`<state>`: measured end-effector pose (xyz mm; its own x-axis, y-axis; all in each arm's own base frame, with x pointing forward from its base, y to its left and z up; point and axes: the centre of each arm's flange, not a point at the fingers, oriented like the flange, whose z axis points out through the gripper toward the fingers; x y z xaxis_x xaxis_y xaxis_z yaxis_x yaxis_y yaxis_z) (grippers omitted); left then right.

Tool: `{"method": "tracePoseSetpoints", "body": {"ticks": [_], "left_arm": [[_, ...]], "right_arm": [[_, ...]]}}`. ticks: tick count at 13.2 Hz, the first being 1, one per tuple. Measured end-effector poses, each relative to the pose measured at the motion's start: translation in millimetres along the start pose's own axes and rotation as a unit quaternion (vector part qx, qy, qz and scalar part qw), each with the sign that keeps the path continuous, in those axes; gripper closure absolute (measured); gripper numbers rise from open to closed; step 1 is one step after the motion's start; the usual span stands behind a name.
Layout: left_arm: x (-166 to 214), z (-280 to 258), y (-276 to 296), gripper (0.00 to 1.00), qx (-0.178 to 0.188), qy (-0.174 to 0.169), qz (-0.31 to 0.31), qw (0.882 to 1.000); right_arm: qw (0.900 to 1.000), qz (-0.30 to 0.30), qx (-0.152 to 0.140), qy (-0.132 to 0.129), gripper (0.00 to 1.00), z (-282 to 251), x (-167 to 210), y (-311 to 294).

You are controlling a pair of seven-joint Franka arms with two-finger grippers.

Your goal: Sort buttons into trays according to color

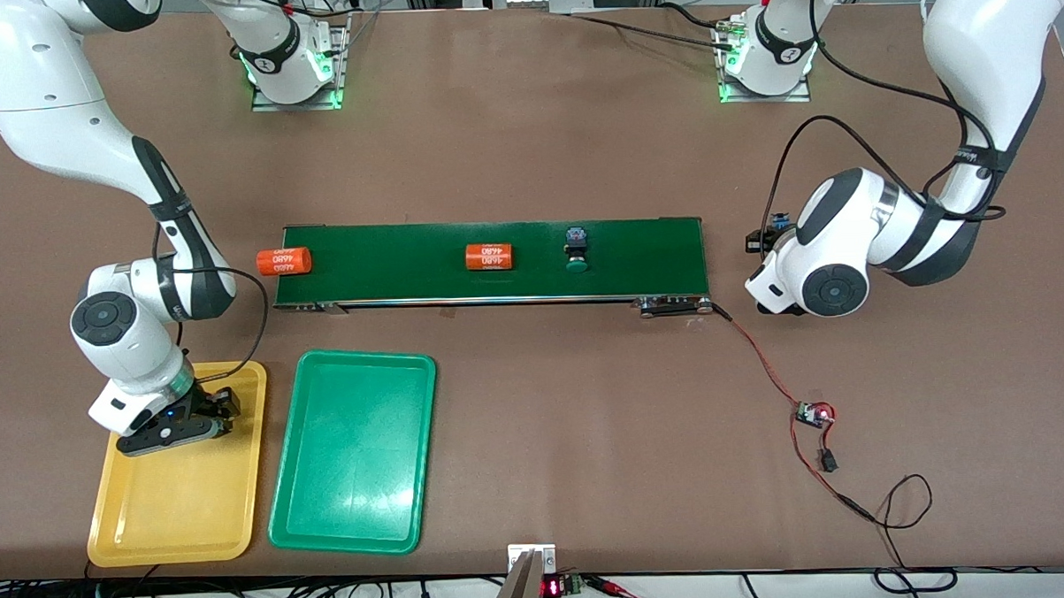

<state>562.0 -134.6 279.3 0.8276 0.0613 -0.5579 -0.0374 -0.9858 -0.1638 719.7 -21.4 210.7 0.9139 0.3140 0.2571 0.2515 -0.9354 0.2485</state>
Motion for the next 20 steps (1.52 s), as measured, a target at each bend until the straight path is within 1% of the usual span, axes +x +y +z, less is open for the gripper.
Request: {"method": "tracePoseSetpoints", "body": {"ticks": [2,3,5,7,9,11,12,14,16,18,20], "left_arm": [[-0.4,-7.7,25.6,0.67,-0.055,0.013,0.012,0.998],[0.0,-6.6,46.3,0.67,-0.071,0.021,0.020,0.997],[-1.0,3.4,97.9,0.67,-0.083,0.036,0.023,0.996],[-3.0,13.6,136.6,0.67,-0.093,0.047,0.023,0.994],[-6.0,15.7,149.8,0.67,-0.095,0.050,0.019,0.994],[-12.0,15.9,161.6,0.67,-0.091,0.050,0.012,0.995],[-16.1,16.5,169.4,0.61,-0.089,0.050,0.003,0.995],[-19.3,10.6,174.8,0.40,-0.090,0.055,-0.014,0.994],[-14.2,-13.8,163.9,0.21,-0.099,0.065,-0.027,0.993],[-10.4,-53.9,138.4,0.00,-0.100,0.064,-0.045,0.992],[-6.5,-96.2,100.5,0.00,-0.111,0.072,-0.069,0.989]], "right_arm": [[1.000,0.000,-0.001,0.001,0.00,-3.6,1.9,0.9],[1.000,-0.001,-0.002,-0.002,0.00,-7.1,3.2,0.4],[1.000,0.003,-0.006,-0.019,0.00,-25.4,8.6,-1.1],[0.999,0.014,-0.011,-0.042,0.00,-56.6,15.8,-10.0],[0.998,0.026,-0.005,-0.062,0.00,-91.2,20.2,-29.6],[0.996,0.036,0.010,-0.081,0.00,-121.3,18.6,-47.6],[0.995,0.039,0.014,-0.088,0.00,-134.8,16.4,-55.5],[0.994,0.047,0.025,-0.099,0.00,-159.1,10.9,-69.5],[0.991,0.065,0.047,-0.105,0.00,-181.2,3.7,-86.9],[0.989,0.071,0.065,-0.108,0.00,-200.1,-7.1,-105.6],[0.986,0.086,0.085,-0.117,0.00,-215.1,-20.6,-122.6]]}}
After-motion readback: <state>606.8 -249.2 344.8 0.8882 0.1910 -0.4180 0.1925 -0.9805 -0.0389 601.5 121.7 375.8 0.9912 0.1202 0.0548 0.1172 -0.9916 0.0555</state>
